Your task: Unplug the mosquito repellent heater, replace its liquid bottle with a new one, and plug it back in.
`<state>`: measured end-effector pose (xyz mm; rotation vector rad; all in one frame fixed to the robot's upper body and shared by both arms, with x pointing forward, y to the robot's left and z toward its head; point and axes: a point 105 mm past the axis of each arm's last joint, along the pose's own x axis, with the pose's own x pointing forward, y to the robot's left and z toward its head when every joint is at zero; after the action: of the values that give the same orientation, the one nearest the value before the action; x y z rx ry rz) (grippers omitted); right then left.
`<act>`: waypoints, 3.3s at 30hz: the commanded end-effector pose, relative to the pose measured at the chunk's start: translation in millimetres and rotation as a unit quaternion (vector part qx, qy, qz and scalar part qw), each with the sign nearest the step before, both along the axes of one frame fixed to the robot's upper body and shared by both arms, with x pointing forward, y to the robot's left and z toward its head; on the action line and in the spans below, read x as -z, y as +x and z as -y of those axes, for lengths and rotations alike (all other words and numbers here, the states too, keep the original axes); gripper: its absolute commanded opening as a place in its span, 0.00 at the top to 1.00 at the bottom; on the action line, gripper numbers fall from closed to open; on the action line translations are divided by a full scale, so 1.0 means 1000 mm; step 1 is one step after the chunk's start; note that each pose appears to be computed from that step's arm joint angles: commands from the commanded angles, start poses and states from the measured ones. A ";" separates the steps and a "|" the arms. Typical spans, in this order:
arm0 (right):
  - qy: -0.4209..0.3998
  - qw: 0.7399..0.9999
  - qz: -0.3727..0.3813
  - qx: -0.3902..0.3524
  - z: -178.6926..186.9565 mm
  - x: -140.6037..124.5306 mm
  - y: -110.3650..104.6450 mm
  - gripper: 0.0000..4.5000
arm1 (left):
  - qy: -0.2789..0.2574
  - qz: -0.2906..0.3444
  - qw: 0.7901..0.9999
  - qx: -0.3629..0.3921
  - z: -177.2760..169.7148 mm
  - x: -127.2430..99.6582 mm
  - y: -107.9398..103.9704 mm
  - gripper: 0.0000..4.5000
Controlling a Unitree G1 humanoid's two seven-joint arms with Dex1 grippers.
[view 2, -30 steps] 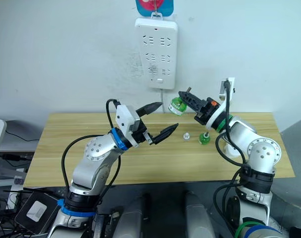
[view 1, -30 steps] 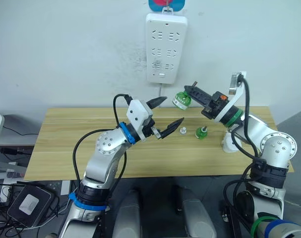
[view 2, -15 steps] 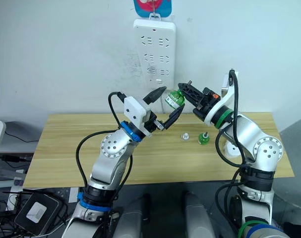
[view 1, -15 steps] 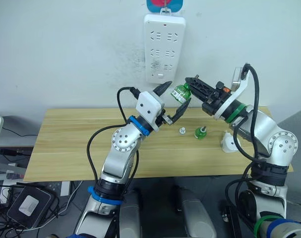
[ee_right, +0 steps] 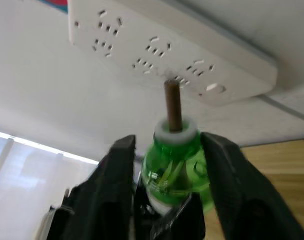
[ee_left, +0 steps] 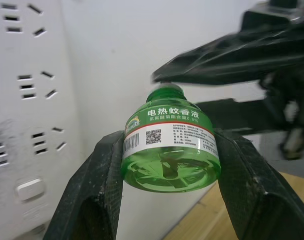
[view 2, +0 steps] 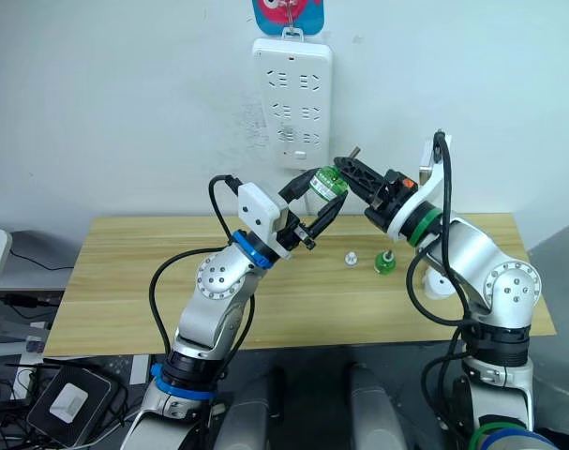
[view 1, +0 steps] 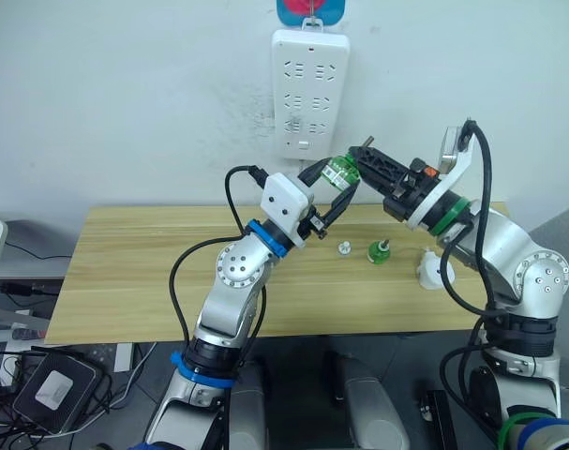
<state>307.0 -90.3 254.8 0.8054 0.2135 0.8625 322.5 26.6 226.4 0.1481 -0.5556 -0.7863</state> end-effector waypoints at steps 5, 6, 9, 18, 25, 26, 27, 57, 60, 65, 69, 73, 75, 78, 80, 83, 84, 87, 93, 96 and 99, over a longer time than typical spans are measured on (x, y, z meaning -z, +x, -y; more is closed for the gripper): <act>-0.261 0.965 -0.012 -0.035 0.052 0.058 -0.025 0.02 | 0.021 0.022 0.999 0.031 -0.014 -0.003 -0.006 0.50; -0.299 0.954 -0.019 -0.015 0.064 0.066 -0.022 0.02 | 0.023 0.021 0.999 0.033 -0.014 -0.002 -0.007 0.50; -0.457 0.886 -0.031 0.075 0.126 0.103 0.001 0.02 | 0.030 0.010 0.999 0.034 -0.021 0.007 -0.011 0.50; -0.535 0.833 -0.070 0.122 0.175 0.148 0.026 0.02 | 0.028 0.002 0.999 0.034 -0.016 0.009 -0.024 0.50; -0.531 0.824 -0.126 0.150 0.187 0.164 0.037 0.02 | 0.039 -0.005 0.999 0.024 -0.027 0.010 -0.028 0.50; -0.533 0.822 -0.134 0.150 0.188 0.166 0.037 0.02 | 0.041 -0.006 0.999 0.023 -0.027 0.011 -0.029 0.50; -0.534 0.821 -0.137 0.149 0.189 0.168 0.037 0.02 | 0.042 -0.007 0.999 0.022 -0.027 0.011 -0.029 0.50; -0.214 0.957 -0.145 -0.128 0.130 0.057 -0.018 0.34 | 0.104 -0.011 0.984 0.141 -0.023 0.038 -0.064 0.50; -0.144 0.962 -0.132 -0.188 0.124 0.022 -0.034 0.34 | 0.135 0.015 0.975 0.176 -0.021 0.048 -0.070 0.50; -0.098 0.961 -0.111 -0.235 0.100 -0.001 -0.035 0.34 | 0.142 0.046 0.969 0.194 -0.012 0.049 -0.057 0.50; -0.095 0.961 -0.115 -0.234 0.091 0.002 -0.033 0.34 | 0.132 0.060 0.970 0.193 -0.007 0.040 -0.049 0.50; -0.090 0.965 -0.110 -0.221 0.084 0.004 -0.032 0.34 | 0.127 0.065 0.970 0.196 -0.004 0.035 -0.048 0.50; -0.085 0.967 -0.110 -0.215 0.081 0.004 -0.032 0.34 | 0.129 0.065 0.969 0.198 -0.003 0.035 -0.048 0.50; -0.087 0.967 -0.108 -0.212 0.078 0.006 -0.033 0.34 | 0.128 0.064 0.970 0.198 -0.002 0.035 -0.046 0.50; -0.093 0.967 -0.106 -0.213 0.075 0.008 -0.034 0.34 | 0.127 0.064 0.970 0.197 -0.001 0.033 -0.045 0.50; -0.095 0.966 -0.100 -0.217 0.071 0.009 -0.035 0.34 | 0.130 0.064 0.969 0.199 0.001 0.034 -0.043 0.50; -0.096 0.966 -0.098 -0.219 0.070 0.009 -0.036 0.34 | 0.130 0.064 0.969 0.200 0.002 0.034 -0.043 0.50; -0.098 0.966 -0.094 -0.220 0.068 0.009 -0.037 0.34 | 0.132 0.063 0.968 0.204 0.005 0.035 -0.044 0.50; -0.106 0.966 -0.089 -0.220 0.065 0.011 -0.038 0.34 | 0.133 0.065 0.967 0.209 0.009 0.034 -0.045 0.50; -0.109 0.967 -0.086 -0.216 0.063 0.011 -0.036 0.34 | 0.136 0.069 0.965 0.216 0.013 0.032 -0.047 0.50; -0.108 0.969 -0.084 -0.206 0.062 0.010 -0.032 0.34 | 0.143 0.078 0.960 0.227 0.016 0.031 -0.051 0.50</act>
<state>279.5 -157.8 234.2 0.6527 0.6652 1.0928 285.6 25.2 183.7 0.3419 -0.5553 -1.2466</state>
